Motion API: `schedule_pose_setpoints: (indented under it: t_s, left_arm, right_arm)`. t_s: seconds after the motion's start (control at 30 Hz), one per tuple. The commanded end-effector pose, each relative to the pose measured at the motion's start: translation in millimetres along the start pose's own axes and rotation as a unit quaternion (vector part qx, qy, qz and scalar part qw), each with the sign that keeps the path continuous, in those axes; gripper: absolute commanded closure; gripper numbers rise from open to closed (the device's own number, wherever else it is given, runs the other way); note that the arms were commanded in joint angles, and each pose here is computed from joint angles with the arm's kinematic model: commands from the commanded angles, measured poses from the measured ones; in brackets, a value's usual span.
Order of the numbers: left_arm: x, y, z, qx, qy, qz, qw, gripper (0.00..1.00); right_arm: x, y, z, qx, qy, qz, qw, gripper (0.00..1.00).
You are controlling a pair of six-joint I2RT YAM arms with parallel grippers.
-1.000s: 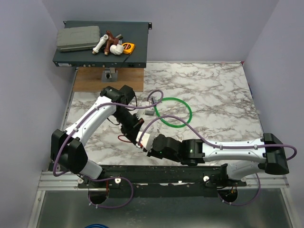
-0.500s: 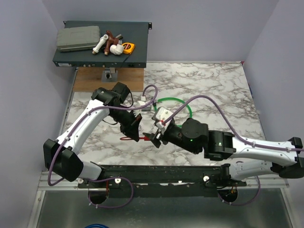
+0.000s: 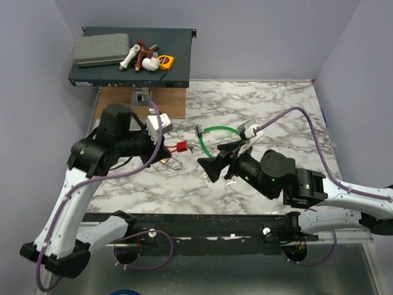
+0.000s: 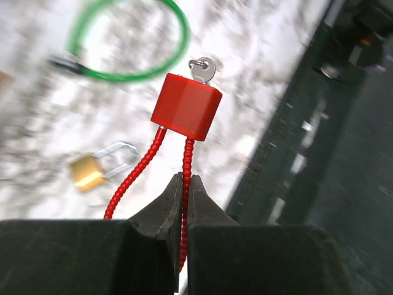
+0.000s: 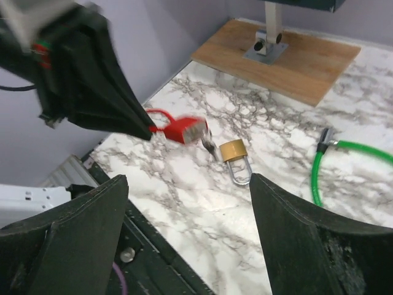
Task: Unlock with the key
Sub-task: Unlock the lock.
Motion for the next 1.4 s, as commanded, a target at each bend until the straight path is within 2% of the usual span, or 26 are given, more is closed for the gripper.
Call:
schedule_pose_setpoints:
  t_s: [0.0,0.1,0.23,0.37,0.5,0.57,0.73,0.87,0.97,1.17,1.37]
  left_arm:
    - [34.6,-38.0,4.9,0.198,0.1,-0.121,0.968,1.0]
    - [33.6,-39.7,-0.1,0.24,0.135,-0.16,0.948,1.0]
    - [20.0,-26.7,-4.7,0.266,0.163,-0.166,0.935,1.0]
    - [6.8,-20.4,1.2,0.289,0.182,-0.144,0.929,1.0]
    - [-2.3,-16.0,5.7,0.32,0.22,-0.125,0.913,1.0]
    - [-5.2,-14.4,7.3,0.328,0.235,-0.122,0.907,1.0]
    - [-7.8,-16.1,2.3,0.325,0.284,-0.127,0.893,1.0]
    - [-8.3,-21.2,-5.4,0.317,0.347,-0.131,0.873,1.0]
    - [-9.5,-20.7,-10.8,0.31,0.392,-0.139,0.855,1.0]
    - [-14.0,-12.8,-9.8,0.306,0.406,-0.133,0.851,1.0]
    - [-13.3,-6.5,-8.9,0.3,0.402,-0.13,0.855,1.0]
  right_arm:
    - [-10.3,8.0,-3.9,-0.042,0.112,0.018,0.993,0.16]
    - [-1.0,23.6,-7.3,-0.03,0.178,0.041,0.983,0.16]
    - [11.2,38.4,-5.0,0.024,0.222,0.041,0.974,0.19]
    - [19.2,49.1,8.1,0.067,0.222,0.051,0.971,0.19]
    - [25.3,49.7,14.8,0.125,0.226,0.047,0.965,0.19]
    - [24.1,51.6,10.9,0.118,0.226,0.05,0.966,0.2]
    - [22.7,59.3,-9.5,0.041,0.191,0.043,0.98,0.23]
    - [31.9,69.8,-22.3,0.051,0.184,0.047,0.98,0.25]
    - [33.2,78.7,-25.9,0.094,0.178,0.076,0.976,0.27]
    - [35.1,84.9,-30.9,0.167,0.172,0.118,0.964,0.33]
    - [26.1,96.6,-26.2,0.209,0.188,0.159,0.946,0.34]
Point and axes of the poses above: each gripper's point midway between its finger pads, its own y axis out along the fingers, its own z axis along the line the jaws close on, x = y × z, the point moved 9 cm from there along -y, back along the fingers, and after that the axes turned 4 degrees about y, right-handed, at the moved point
